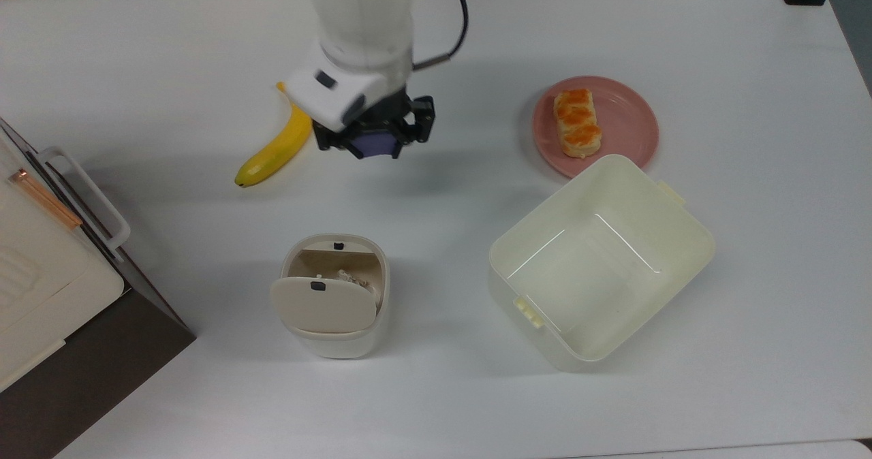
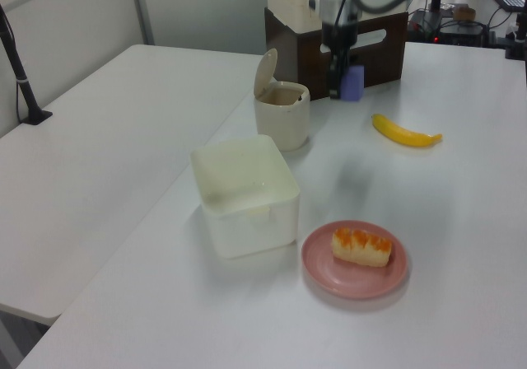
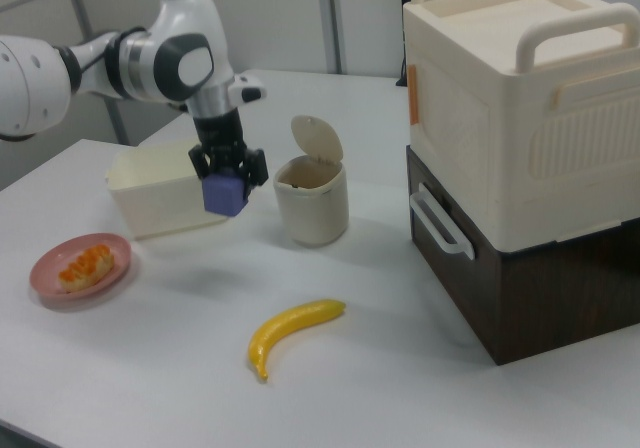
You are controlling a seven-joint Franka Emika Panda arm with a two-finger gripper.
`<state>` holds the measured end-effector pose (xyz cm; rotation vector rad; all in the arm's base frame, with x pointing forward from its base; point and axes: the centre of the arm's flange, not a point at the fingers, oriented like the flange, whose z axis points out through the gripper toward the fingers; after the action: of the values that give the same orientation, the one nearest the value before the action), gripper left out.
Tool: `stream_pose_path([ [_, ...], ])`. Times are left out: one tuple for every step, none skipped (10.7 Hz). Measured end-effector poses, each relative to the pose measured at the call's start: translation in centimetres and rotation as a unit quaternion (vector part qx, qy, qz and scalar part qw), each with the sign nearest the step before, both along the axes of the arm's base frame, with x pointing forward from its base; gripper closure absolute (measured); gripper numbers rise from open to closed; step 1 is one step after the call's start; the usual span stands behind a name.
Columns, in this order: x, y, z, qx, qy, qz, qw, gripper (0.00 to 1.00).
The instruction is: Grab it up and put it in the trash
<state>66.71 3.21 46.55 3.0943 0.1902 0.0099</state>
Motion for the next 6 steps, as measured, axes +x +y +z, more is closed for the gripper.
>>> stream_pose_path([
  [0.1,0.7,-1.9,-0.003,0.012,0.001,0.9999,0.53],
  [0.4,1.2,-3.1,-0.005,0.013,-0.003,0.9999,0.48],
  [0.6,1.7,-3.9,-0.012,0.012,-0.008,0.9998,0.33],
  [0.7,2.1,-5.0,-0.026,0.015,-0.009,0.9995,0.17],
  [0.8,2.7,-6.4,-0.035,0.020,-0.009,0.9991,0.04],
  [1.1,3.3,-7.8,-0.044,0.022,-0.012,0.9987,0.00],
])
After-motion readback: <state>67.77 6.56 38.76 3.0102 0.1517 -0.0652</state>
